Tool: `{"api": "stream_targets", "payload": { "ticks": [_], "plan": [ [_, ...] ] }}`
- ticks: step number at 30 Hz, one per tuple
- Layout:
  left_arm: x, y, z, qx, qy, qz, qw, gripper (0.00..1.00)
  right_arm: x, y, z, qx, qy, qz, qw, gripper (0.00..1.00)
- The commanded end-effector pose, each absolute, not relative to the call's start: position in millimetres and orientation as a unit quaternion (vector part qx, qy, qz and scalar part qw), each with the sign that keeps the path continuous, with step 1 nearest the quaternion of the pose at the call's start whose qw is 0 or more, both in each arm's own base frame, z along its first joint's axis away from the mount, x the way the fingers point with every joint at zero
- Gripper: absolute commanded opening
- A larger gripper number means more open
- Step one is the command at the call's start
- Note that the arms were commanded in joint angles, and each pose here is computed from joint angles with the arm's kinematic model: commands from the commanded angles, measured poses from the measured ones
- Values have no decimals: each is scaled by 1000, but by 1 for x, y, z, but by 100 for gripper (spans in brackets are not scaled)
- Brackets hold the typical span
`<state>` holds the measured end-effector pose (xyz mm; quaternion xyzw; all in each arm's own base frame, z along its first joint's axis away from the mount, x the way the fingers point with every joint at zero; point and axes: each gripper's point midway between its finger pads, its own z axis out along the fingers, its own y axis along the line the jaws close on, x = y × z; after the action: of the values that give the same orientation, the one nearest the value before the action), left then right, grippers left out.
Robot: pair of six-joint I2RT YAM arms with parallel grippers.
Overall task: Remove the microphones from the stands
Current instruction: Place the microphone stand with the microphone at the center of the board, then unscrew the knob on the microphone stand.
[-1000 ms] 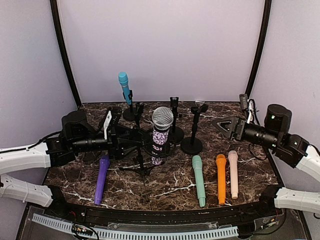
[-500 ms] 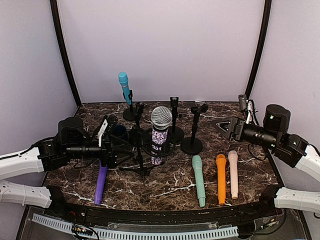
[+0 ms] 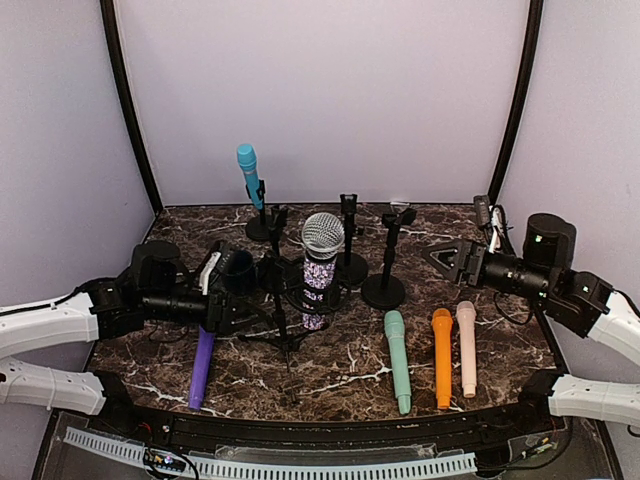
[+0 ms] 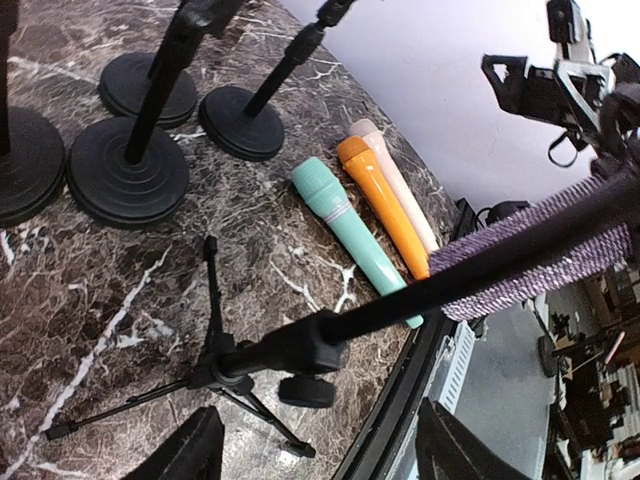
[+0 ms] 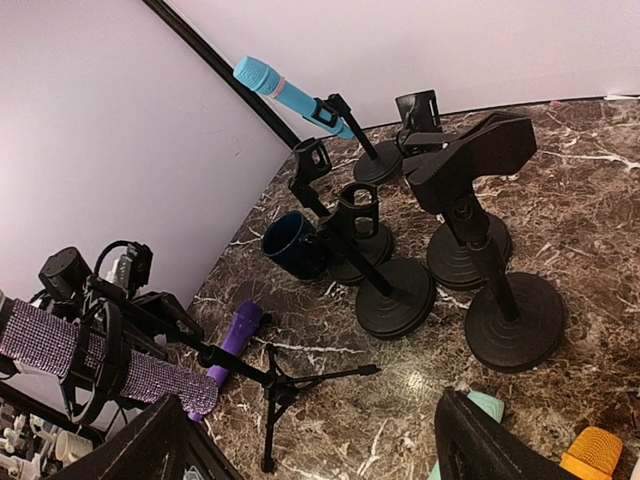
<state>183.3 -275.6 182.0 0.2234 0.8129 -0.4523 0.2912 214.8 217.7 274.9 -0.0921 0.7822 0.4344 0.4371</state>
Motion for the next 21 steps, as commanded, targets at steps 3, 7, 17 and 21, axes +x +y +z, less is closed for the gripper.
{"api": "stream_targets", "payload": {
  "ticks": [3,7,17,21],
  "plan": [
    [186,-271,166,190,818,-484,245,68,215,218,285,-91,769,443,452,86],
    [180,-278,164,207,809,-503,223,64,215,218,284,-90,769,443,452,86],
    [182,-286,158,216,803,-513,212,60,215,219,284,-92,769,444,450,86],
    [182,-288,163,238,792,-513,228,57,214,218,284,-92,770,442,451,86]
  ]
}}
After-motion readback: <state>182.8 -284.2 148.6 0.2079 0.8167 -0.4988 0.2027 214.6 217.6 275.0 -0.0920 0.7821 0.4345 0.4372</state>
